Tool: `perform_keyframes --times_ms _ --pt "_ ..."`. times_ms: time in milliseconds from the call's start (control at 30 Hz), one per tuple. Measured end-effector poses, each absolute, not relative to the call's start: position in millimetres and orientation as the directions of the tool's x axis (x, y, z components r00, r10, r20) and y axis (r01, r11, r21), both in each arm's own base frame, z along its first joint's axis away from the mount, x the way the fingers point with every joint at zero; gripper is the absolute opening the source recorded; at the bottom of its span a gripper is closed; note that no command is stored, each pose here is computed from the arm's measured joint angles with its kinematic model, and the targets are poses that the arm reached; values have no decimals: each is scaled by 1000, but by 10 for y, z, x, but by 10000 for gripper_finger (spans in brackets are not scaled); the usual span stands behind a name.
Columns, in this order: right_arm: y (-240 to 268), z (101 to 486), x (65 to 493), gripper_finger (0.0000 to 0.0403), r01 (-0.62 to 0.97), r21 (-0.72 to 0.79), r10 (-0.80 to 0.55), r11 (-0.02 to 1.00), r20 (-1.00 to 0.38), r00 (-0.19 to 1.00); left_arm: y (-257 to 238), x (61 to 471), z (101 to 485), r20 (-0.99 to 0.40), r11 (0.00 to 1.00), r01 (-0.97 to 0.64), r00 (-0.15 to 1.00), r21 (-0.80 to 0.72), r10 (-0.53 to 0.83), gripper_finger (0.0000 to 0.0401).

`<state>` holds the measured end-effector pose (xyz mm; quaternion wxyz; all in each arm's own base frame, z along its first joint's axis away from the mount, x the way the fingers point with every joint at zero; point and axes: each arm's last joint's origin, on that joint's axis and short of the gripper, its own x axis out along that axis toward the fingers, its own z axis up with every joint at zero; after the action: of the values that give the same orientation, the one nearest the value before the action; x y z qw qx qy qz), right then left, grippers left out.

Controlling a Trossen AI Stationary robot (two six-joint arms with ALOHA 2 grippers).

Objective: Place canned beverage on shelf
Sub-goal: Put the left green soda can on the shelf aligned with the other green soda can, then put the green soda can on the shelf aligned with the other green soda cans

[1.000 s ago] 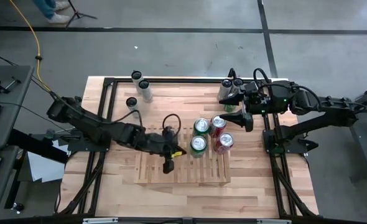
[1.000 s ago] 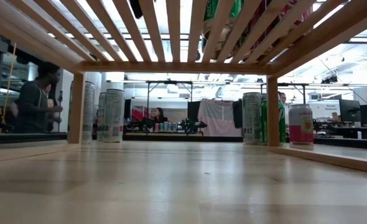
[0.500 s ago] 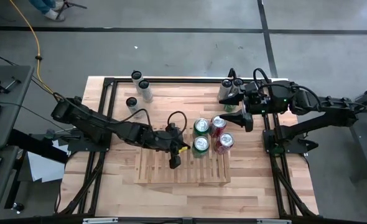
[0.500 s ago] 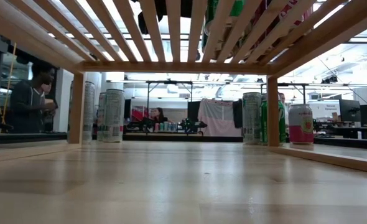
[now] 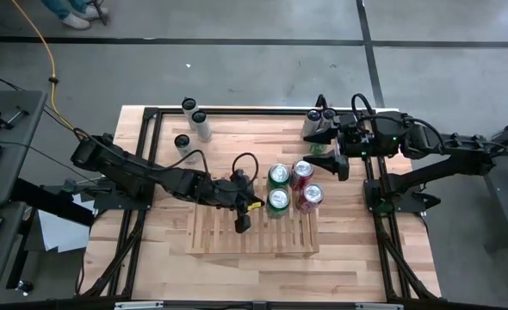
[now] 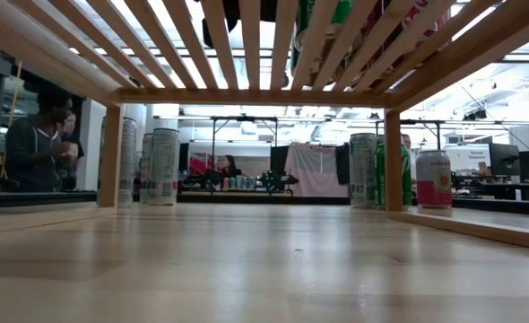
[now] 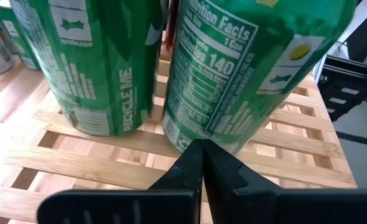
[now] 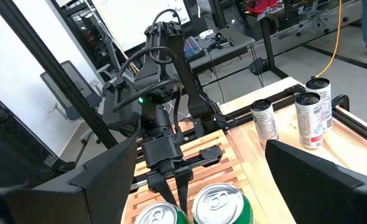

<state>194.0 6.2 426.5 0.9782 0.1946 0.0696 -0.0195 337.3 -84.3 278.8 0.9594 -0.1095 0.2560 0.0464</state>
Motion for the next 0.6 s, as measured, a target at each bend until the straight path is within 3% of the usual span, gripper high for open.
perform_keyframes --times_ms 200,400,500,600 --pt "62 4265 1940 341 65 378 -11 924 -144 990 -826 3399 2826 -462 969 -149 886 -199 41 0" --pt "61 4265 1940 341 67 356 -16 932 -144 989 -809 3332 2825 -507 971 -159 861 -178 48 0" --pt "36 4266 1939 341 145 345 -101 927 -142 985 -753 3201 2941 -523 967 -175 851 -182 55 0" --pt "-24 4264 1905 341 321 332 -289 887 -145 946 -658 2987 3173 -498 956 -197 865 -217 65 0"
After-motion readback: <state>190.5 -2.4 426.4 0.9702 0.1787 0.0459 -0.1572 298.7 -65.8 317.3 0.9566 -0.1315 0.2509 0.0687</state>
